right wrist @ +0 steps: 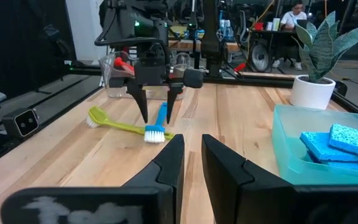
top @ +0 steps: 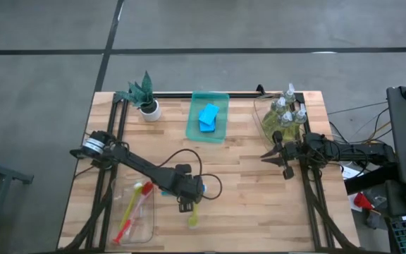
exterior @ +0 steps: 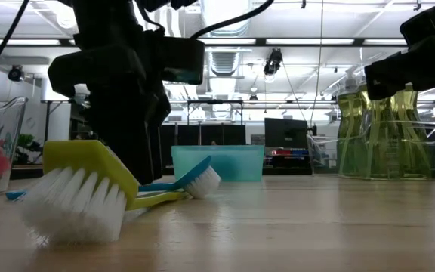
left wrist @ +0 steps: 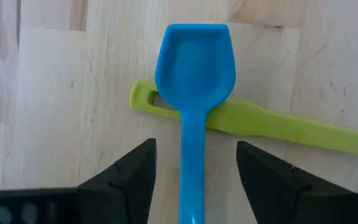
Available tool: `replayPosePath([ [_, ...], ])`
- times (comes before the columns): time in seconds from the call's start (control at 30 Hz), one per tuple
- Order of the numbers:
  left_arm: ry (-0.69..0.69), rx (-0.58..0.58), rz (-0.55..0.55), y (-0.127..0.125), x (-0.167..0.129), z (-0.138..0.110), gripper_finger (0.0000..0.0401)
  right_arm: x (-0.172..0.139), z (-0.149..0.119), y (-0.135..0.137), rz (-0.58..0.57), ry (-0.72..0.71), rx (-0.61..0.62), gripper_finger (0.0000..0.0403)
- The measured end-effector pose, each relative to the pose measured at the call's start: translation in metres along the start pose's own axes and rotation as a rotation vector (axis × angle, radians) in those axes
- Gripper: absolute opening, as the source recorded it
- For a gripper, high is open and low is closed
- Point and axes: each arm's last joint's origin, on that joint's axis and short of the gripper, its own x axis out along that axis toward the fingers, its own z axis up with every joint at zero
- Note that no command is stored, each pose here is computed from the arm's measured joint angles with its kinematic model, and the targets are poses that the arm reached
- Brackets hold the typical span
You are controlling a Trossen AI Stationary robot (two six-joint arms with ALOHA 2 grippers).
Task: Pick & Place Kitchen Sink Supplies
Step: Put the blue dish brush into the bottom transparent bin
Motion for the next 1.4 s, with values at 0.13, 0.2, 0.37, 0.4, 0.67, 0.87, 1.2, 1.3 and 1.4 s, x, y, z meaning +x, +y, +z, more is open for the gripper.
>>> replayPosePath([
  [0.13,-0.005,-0.003,-0.001,0.000,0.001,0.000,0.0215,0.000,0.000,0.000,0.000,0.000,0.000,0.0052],
  [0.2,-0.007,-0.004,-0.002,0.001,0.003,0.000,0.0212,0.000,0.000,0.000,0.000,0.000,0.000,0.0052],
  [0.37,0.011,-0.006,0.008,0.005,0.008,-0.005,0.0205,0.000,0.000,0.000,0.000,0.000,0.000,0.0052],
  [0.4,0.014,-0.006,0.010,0.005,0.008,-0.006,0.0204,0.000,0.000,0.000,0.000,0.000,0.000,0.0052],
  [0.67,0.014,-0.057,-0.036,0.008,0.017,-0.013,0.0204,0.000,0.000,0.000,0.000,0.000,0.000,0.0052],
  [0.87,0.009,-0.062,-0.039,0.008,0.017,-0.014,0.0202,0.000,0.000,0.000,0.000,0.000,0.000,0.0052],
  [1.2,0.004,-0.070,-0.033,0.010,0.016,-0.012,0.0098,0.000,0.000,0.000,0.000,0.000,0.000,0.0052],
  [1.3,0.002,-0.073,-0.034,0.010,0.016,-0.012,0.0059,0.000,0.000,0.000,0.000,0.000,0.000,0.0052],
  [1.4,0.004,-0.073,-0.046,0.009,0.015,-0.012,0.0038,0.000,0.000,0.000,0.000,0.000,0.000,0.0052],
])
